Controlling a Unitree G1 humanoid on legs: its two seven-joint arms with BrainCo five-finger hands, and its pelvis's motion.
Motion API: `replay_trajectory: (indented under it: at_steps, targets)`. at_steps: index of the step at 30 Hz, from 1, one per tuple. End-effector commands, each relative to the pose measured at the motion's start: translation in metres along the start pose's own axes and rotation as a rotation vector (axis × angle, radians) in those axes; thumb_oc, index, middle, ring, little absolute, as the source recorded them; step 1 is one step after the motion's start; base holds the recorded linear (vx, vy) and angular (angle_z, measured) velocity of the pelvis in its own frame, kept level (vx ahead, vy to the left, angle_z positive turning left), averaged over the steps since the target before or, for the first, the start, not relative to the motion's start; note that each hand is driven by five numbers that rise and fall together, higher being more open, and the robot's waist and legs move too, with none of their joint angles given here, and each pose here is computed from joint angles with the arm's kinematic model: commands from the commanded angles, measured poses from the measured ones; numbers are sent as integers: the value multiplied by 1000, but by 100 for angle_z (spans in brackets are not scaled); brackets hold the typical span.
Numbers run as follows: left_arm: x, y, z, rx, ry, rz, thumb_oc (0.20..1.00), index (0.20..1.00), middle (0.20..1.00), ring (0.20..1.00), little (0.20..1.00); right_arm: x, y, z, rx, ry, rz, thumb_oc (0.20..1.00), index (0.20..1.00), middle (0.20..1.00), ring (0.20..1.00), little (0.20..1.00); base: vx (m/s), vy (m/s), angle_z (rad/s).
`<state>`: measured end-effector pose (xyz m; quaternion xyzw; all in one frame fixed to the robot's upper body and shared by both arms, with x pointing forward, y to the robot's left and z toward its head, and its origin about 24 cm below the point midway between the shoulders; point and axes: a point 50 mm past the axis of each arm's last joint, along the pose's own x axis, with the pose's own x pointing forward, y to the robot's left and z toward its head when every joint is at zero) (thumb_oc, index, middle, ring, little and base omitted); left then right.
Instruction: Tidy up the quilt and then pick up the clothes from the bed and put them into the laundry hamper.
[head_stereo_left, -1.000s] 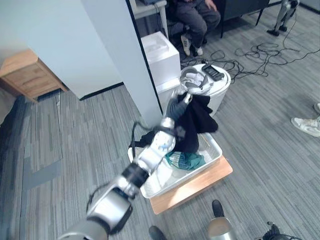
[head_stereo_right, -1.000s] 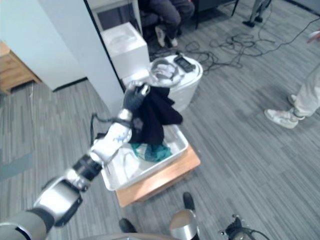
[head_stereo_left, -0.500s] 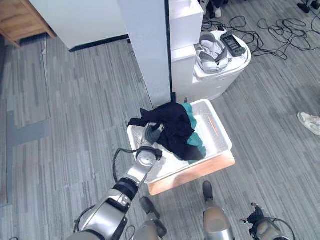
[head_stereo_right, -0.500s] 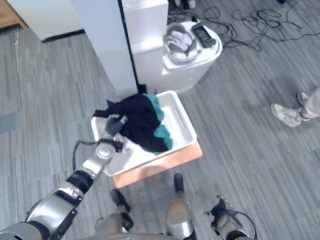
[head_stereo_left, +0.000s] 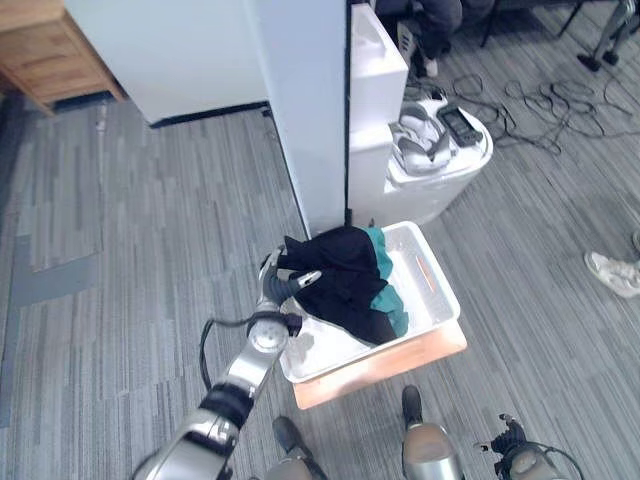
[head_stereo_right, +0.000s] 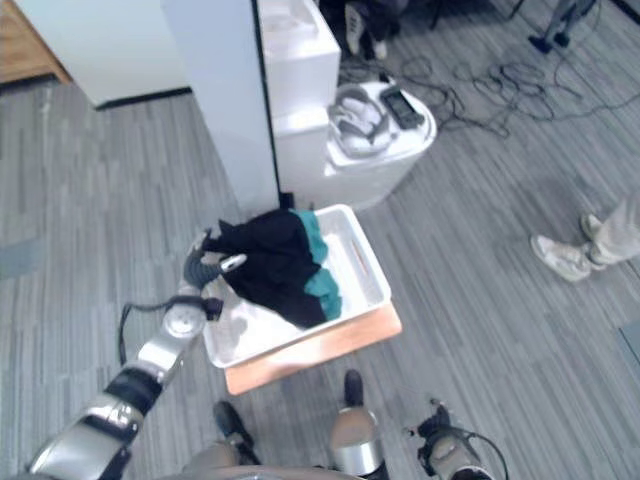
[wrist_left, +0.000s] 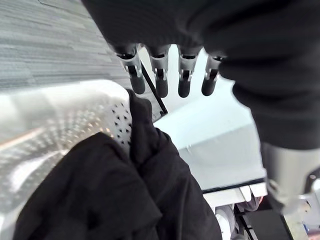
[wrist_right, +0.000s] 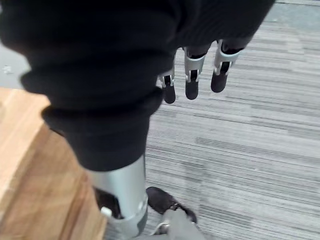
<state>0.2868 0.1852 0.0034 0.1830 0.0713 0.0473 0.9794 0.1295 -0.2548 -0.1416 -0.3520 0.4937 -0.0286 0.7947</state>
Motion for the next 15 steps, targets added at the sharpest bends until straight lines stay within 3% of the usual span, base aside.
replay_trajectory:
  at_steps: [1, 3, 8, 11, 13, 15]
  targets:
    - [6, 20, 0, -6, -28, 73, 1000, 1000, 1000, 1000, 1000, 2, -6, -6, 43, 28, 7, 1000, 1000, 1000, 1000, 1000, 8, 5, 24]
    - [1, 27, -11, -11, 13, 101, 1000, 1000, 1000, 1000, 1000, 1, -4, -5, 37, 23, 18, 1000, 1000, 1000, 1000, 1000, 12, 3, 18]
    - [-42, 53, -97, -28, 382, 218, 1000, 1000, 1000, 1000, 1000, 2, 0, 10, 14, -38, 54, 1000, 1000, 1000, 1000, 1000, -4, 17, 15]
    - [-106, 55, -167, 31, 767, 217, 1000, 1000, 1000, 1000, 1000, 2, 6, 22, 14, -65, 77, 1000, 1000, 1000, 1000, 1000, -5, 71, 16]
    - [-125, 51, -181, 56, 869, 193, 1000, 1000, 1000, 1000, 1000, 2, 10, 26, 6, -70, 89, 1000, 1000, 1000, 1000, 1000, 10, 55, 19]
    - [-168, 47, -204, 103, 1062, 156, 1000, 1000, 1000, 1000, 1000, 1, 17, 36, -7, -93, 117, 1000, 1000, 1000, 1000, 1000, 22, 77, 17]
